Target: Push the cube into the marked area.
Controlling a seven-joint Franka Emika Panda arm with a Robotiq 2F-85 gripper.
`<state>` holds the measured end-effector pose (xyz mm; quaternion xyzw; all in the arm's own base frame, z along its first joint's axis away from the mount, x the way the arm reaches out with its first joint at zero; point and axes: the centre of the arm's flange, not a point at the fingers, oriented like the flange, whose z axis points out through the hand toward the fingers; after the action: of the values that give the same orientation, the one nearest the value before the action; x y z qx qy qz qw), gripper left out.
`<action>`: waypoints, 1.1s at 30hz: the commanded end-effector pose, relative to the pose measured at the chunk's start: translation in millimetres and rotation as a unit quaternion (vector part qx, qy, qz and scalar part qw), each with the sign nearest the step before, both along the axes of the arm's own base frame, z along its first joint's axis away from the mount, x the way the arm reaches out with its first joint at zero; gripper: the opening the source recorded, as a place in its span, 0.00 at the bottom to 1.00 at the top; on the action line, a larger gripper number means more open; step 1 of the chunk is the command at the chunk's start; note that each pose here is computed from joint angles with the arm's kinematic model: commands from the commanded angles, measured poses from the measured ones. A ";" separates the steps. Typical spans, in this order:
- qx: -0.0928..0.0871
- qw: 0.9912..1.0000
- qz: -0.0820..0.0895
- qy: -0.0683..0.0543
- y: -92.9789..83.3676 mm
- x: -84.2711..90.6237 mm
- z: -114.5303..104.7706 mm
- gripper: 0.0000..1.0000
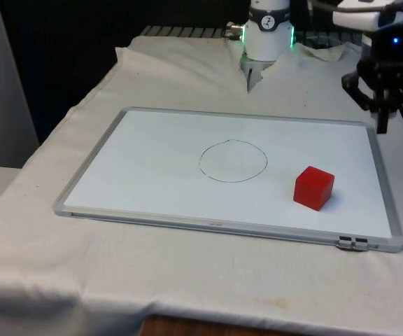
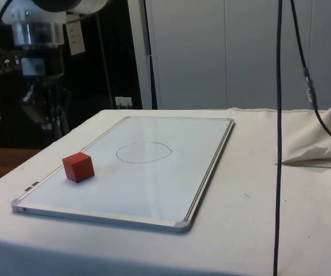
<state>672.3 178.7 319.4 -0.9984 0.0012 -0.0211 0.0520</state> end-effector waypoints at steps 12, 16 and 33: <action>0.011 1.000 -0.005 -0.003 17.7 23.1 -40.6 0.00; 0.020 1.000 -0.008 -0.002 28.1 31.4 -59.3 0.00; 0.000 1.000 -0.027 0.007 12.2 36.2 -113.2 0.00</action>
<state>707.0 191.5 206.2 -0.9983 0.0247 -0.0113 0.0522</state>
